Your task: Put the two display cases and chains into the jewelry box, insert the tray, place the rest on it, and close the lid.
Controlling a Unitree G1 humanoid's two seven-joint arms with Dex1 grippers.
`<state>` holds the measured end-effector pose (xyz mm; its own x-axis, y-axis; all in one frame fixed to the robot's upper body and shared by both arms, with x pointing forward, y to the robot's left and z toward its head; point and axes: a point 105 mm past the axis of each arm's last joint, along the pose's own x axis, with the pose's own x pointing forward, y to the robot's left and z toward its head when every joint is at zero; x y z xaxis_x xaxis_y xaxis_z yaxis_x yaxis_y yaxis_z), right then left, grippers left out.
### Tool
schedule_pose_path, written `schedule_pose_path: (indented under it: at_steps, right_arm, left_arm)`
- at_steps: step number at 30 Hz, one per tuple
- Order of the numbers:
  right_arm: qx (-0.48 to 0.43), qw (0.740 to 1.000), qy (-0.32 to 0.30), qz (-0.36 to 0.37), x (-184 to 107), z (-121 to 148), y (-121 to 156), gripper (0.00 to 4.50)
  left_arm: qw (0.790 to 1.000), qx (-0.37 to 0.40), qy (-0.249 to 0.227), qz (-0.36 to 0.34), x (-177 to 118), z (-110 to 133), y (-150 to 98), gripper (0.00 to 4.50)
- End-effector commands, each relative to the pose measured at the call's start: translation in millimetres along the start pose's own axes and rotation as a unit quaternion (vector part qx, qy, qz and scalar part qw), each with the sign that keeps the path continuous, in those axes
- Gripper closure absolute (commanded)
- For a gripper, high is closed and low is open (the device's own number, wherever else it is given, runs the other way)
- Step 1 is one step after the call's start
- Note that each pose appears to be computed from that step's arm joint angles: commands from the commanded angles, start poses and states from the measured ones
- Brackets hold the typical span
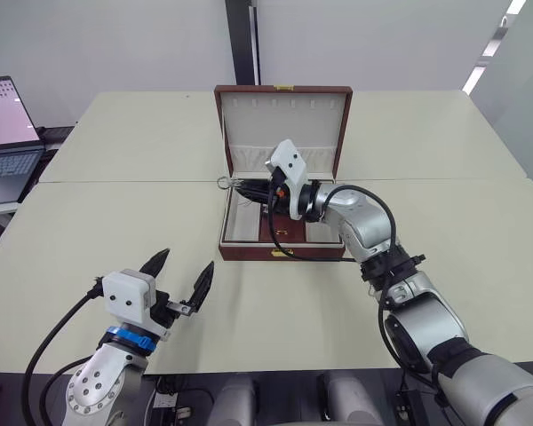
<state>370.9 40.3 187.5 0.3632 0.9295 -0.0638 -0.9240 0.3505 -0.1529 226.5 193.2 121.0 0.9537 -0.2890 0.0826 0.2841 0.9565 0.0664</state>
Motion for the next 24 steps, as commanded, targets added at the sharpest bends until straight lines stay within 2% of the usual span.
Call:
schedule_pose_path:
  at_steps: [1,17,24]
  right_arm:
    - [-0.020,1.000,-0.017,0.006,2.9,10.1,3.6,4.49]
    - [-0.011,1.000,0.023,-0.015,4.1,-21.1,4.9,4.49]
    - [0.001,1.000,0.014,-0.017,4.2,-19.2,5.0,4.49]
  left_arm:
    - [1.000,0.007,-0.025,-0.003,0.2,14.1,-5.0,0.00]
    - [1.000,0.009,-0.025,-0.014,6.5,14.4,-7.3,0.00]
    - [1.000,0.009,-0.024,-0.019,7.8,14.5,-7.2,0.00]
